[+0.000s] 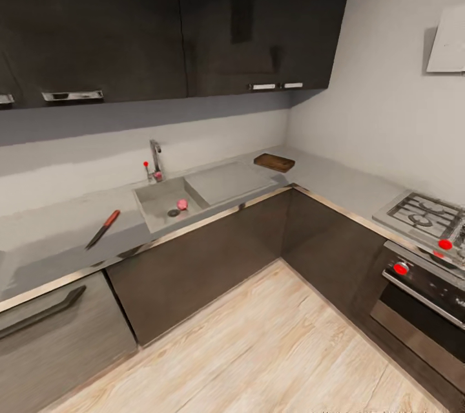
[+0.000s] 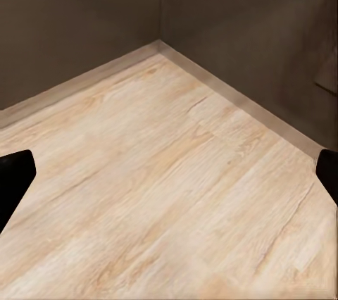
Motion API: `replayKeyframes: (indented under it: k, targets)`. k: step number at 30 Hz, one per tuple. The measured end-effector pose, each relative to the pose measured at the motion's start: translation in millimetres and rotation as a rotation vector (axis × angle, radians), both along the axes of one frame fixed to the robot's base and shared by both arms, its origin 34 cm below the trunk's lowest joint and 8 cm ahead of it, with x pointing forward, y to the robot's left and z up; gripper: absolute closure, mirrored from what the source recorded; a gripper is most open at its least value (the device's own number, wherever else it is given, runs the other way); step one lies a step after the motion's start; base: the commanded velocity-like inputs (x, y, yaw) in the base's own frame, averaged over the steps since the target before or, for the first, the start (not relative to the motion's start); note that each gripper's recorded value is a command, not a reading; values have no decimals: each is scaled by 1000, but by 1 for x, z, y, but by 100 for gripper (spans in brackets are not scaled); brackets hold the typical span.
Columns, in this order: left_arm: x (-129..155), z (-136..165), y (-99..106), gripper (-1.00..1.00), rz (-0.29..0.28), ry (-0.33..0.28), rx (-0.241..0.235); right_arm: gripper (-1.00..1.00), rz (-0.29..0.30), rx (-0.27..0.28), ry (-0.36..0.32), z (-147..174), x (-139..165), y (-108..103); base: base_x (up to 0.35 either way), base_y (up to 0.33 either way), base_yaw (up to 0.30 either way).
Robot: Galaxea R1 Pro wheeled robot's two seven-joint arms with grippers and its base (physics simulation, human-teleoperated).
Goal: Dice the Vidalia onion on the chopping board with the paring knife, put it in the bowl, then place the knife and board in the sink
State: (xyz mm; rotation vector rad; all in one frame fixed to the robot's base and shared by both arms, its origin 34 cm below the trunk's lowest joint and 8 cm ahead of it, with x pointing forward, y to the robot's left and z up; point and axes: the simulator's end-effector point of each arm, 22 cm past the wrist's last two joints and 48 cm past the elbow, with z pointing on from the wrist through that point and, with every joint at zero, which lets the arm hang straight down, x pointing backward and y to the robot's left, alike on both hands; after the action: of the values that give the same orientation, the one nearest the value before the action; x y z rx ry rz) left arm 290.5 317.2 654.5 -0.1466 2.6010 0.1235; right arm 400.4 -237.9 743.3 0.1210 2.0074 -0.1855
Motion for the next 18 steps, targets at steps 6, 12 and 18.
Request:
replayKeyframes:
  k: [6,12,18]
  targets:
    - [2,1,0,-100,-2,-5,0,-100,1,1,-6,2,2,1,0,0,-179]
    - [2,1,-1,-100,-2,-7,0,-100,8,2,-5,2,2,2,0,0,-33]
    - [2,1,0,-100,-2,-6,0,-100,13,1,-5,2,2,2,0,0,-3]
